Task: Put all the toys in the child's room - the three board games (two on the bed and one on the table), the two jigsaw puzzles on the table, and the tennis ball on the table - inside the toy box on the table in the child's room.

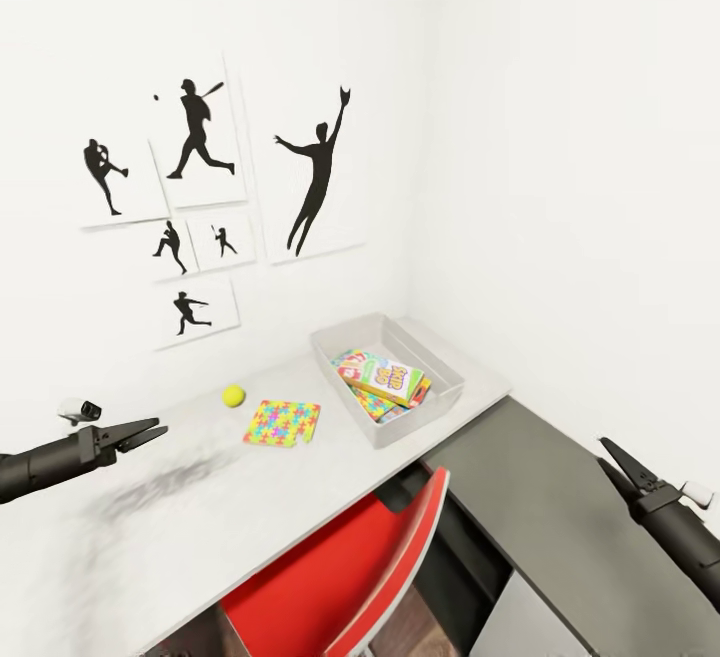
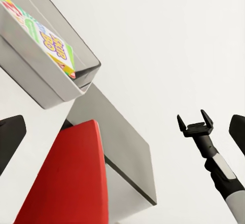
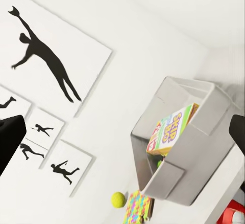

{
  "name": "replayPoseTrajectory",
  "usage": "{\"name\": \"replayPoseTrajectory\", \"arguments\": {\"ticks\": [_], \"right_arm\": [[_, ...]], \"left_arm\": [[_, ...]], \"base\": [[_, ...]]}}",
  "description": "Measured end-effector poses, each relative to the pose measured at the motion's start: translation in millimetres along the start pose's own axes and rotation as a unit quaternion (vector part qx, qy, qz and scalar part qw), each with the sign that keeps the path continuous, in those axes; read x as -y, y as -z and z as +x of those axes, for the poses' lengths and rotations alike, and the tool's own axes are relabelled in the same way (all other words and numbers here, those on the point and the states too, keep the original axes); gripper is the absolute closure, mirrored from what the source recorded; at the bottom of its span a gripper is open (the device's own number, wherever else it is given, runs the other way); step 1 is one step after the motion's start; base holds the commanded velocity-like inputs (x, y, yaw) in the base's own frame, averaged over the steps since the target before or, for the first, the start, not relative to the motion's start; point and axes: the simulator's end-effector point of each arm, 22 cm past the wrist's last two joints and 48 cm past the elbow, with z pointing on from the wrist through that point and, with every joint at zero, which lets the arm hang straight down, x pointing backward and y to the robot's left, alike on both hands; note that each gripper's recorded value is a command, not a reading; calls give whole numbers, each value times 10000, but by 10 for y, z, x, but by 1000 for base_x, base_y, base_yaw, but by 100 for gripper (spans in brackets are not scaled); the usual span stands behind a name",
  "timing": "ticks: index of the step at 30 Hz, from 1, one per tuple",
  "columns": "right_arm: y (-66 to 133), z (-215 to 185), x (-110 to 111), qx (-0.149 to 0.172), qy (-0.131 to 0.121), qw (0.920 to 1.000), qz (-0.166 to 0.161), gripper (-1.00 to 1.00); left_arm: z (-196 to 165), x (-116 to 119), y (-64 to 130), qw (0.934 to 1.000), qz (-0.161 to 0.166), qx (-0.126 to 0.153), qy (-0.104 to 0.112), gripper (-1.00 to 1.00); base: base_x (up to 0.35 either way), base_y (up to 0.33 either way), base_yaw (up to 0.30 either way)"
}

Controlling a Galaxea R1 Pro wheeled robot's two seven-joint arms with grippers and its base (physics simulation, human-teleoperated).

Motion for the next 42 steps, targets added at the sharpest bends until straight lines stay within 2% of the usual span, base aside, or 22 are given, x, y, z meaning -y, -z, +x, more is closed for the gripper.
{"name": "replayPoseTrajectory", "arguments": {"ticks": [8, 12, 16, 23, 38, 42], "right_arm": [[4, -7, 16, -9, 11, 10000, 58, -100], [-8, -39, 1, -32, 114, 9998, 149, -100], [-34, -51, -25, -198, 193, 9991, 330, -100], [-69, -29, -157, -327, 239, 9987, 305, -100], [-86, 11, -93, -383, 239, 9983, 374, -100], [-139, 99, -103, -507, 243, 9978, 350, -100]], "left_arm": [[-4, 8, 2, 10000, -1, -3, -17, -100], [-5, 9, 3, 10000, -1, -2, -15, -100], [-20, 11, 18, 10000, -8, 19, -23, -100], [-75, 7, 103, 9999, -89, 25, -83, -100], [-40, -75, 96, 9999, -131, -8, 9, -100], [-27, -97, 89, 9999, -141, -22, 31, -100]], "base": [[-51, 0, 0], [-3, 0, 0], [0, 0, 0], [-1, 0, 9], [-118, 156, 165], [-9, 75, 184]]}}
